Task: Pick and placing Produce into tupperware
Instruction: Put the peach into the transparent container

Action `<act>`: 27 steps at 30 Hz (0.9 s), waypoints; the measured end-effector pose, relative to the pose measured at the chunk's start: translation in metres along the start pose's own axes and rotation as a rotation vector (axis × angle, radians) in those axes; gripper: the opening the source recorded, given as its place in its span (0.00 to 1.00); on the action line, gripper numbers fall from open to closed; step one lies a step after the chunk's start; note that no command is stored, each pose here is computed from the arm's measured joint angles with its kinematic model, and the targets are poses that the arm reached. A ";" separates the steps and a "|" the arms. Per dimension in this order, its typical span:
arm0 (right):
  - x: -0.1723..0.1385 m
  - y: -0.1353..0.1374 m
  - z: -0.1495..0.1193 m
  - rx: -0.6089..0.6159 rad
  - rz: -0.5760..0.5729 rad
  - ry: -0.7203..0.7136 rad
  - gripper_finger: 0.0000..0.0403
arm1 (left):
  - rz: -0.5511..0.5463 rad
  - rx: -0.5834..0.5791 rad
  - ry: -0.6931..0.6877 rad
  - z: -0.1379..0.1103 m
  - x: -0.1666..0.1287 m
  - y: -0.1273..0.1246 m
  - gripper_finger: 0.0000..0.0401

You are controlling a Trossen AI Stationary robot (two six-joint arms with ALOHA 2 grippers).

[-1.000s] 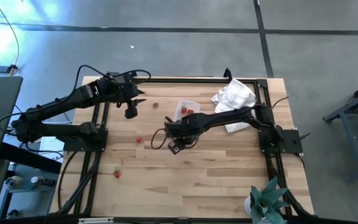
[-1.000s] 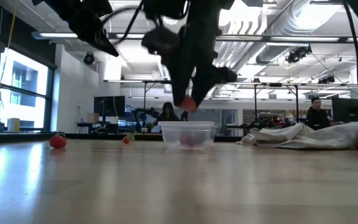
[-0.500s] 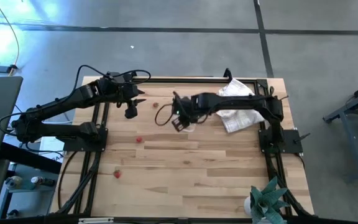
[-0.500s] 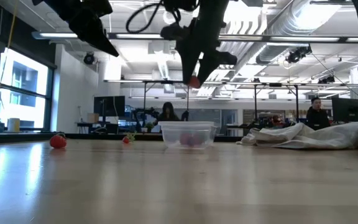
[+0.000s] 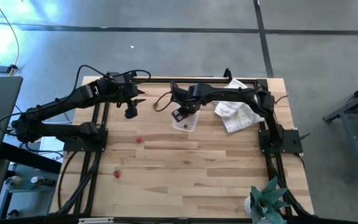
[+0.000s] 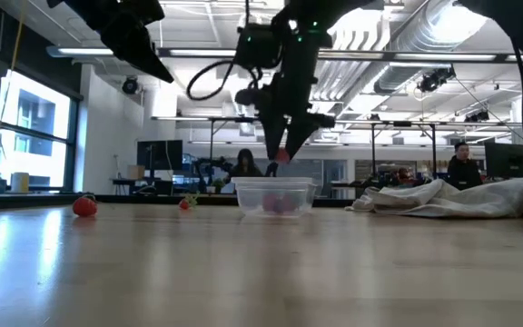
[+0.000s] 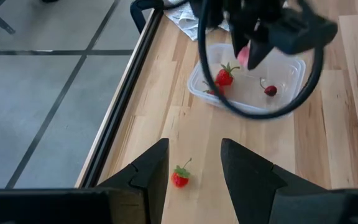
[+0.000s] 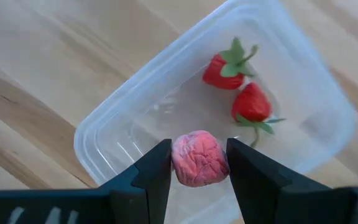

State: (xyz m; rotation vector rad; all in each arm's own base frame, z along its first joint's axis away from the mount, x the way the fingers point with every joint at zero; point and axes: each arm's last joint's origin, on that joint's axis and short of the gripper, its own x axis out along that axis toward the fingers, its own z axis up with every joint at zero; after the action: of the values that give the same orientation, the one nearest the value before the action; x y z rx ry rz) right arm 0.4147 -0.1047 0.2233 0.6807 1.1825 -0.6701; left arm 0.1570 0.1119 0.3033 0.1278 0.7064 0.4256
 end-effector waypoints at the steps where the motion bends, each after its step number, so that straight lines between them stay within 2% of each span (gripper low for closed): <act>1: 0.005 -0.001 0.001 -0.003 0.001 0.015 0.35 | 0.000 0.000 0.000 0.000 0.000 0.000 0.34; 5: 0.027 -0.001 0.001 -0.027 -0.028 0.058 0.35 | 0.000 0.000 0.000 0.000 0.000 0.000 0.34; 17: 0.067 0.000 -0.002 -0.084 -0.044 0.126 0.35 | 0.000 0.000 0.000 0.000 0.000 0.000 0.34; 27: 0.071 0.000 0.000 -0.129 -0.033 0.120 0.35 | 0.000 0.000 0.000 0.000 0.000 0.000 0.34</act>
State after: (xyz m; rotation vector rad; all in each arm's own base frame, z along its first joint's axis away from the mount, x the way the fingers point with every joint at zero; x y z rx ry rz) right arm 0.4321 -0.1121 0.1552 0.6001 1.3379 -0.5812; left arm 0.1570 0.1119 0.3032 0.1278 0.7067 0.4255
